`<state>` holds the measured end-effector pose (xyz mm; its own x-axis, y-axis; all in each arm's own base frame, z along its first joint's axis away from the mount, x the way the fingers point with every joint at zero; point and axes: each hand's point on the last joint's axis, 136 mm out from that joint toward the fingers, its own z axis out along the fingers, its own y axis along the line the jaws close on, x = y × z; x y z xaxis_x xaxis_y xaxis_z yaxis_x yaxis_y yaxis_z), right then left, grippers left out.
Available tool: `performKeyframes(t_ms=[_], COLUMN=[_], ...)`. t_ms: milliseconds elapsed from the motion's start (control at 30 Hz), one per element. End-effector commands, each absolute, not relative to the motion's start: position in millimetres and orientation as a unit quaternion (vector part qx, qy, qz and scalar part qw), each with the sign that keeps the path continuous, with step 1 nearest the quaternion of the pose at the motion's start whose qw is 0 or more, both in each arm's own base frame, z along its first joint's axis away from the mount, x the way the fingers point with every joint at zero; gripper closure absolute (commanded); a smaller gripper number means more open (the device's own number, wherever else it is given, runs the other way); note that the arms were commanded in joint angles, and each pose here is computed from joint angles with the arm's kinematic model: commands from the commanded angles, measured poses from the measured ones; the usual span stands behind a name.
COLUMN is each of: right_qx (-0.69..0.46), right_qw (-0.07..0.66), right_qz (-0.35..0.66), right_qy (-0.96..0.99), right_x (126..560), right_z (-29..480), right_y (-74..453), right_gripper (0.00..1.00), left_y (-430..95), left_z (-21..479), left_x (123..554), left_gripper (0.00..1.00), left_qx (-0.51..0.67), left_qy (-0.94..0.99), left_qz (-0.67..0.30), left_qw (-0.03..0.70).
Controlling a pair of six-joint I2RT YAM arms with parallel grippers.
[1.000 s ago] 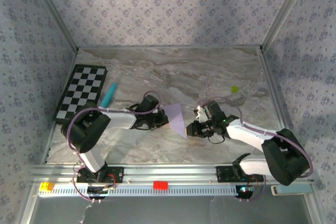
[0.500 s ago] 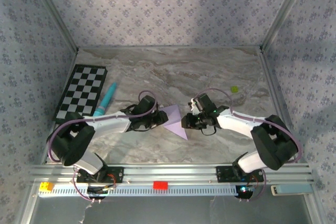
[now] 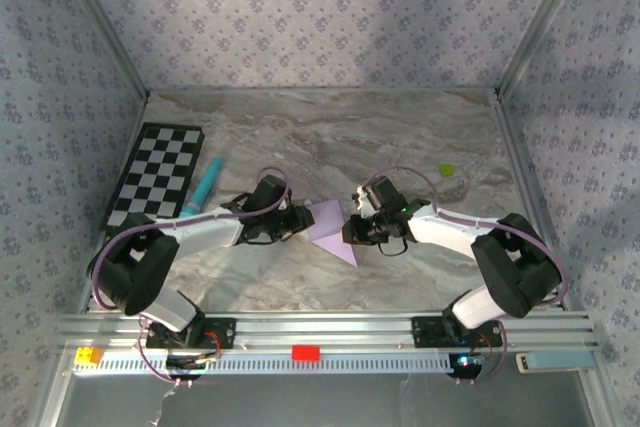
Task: Fold a paper plane with a square sheet of paper (pick it up from the middle)
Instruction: Fourth fold the wing at the center of the table.
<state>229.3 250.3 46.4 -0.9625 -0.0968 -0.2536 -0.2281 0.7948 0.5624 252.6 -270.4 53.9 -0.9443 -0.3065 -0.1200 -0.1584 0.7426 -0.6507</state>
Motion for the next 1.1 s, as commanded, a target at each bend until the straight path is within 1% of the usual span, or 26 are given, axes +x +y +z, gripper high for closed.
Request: performKeyframes(t_ms=[0, 333, 467, 600, 933, 1067], right_qx=[-0.098, -0.081, -0.067, -0.06, -0.049, -0.046], right_qw=[0.111, 0.126, 0.127, 0.129, 0.13, 0.129], right_qz=[0.323, 0.375, 0.394, 0.403, 0.408, 0.405], right_qy=[0.935, 0.915, 0.908, 0.904, 0.902, 0.904], right_x=[231.6, 234.8, 236.5, 237.5, 238.2, 238.5], right_z=[53.6, 66.2, 67.5, 68.4, 66.8, 65.3], right_y=[255.8, 252.3, 248.6, 245.4, 239.0, 237.4], right_gripper=[0.84, 0.88, 0.89, 0.9, 0.9, 0.9], left_y=[-278.0, -280.7, -285.7, -290.7, -300.4, -304.1], left_z=[59.6, 61.1, 63.6, 63.4, 62.7, 65.5], left_x=[256.1, 262.5, 265.2, 267.8, 274.1, 277.7], left_gripper=[0.59, 0.57, 0.51, 0.5, 0.51, 0.56], left_qx=[-0.112, -0.111, -0.108, -0.109, -0.116, -0.114], left_qy=[0.921, 0.914, 0.91, 0.906, 0.896, 0.894], left_qz=[-0.359, -0.381, -0.393, -0.403, -0.423, -0.429], left_qw=[0.101, 0.081, 0.077, 0.071, 0.065, 0.067])
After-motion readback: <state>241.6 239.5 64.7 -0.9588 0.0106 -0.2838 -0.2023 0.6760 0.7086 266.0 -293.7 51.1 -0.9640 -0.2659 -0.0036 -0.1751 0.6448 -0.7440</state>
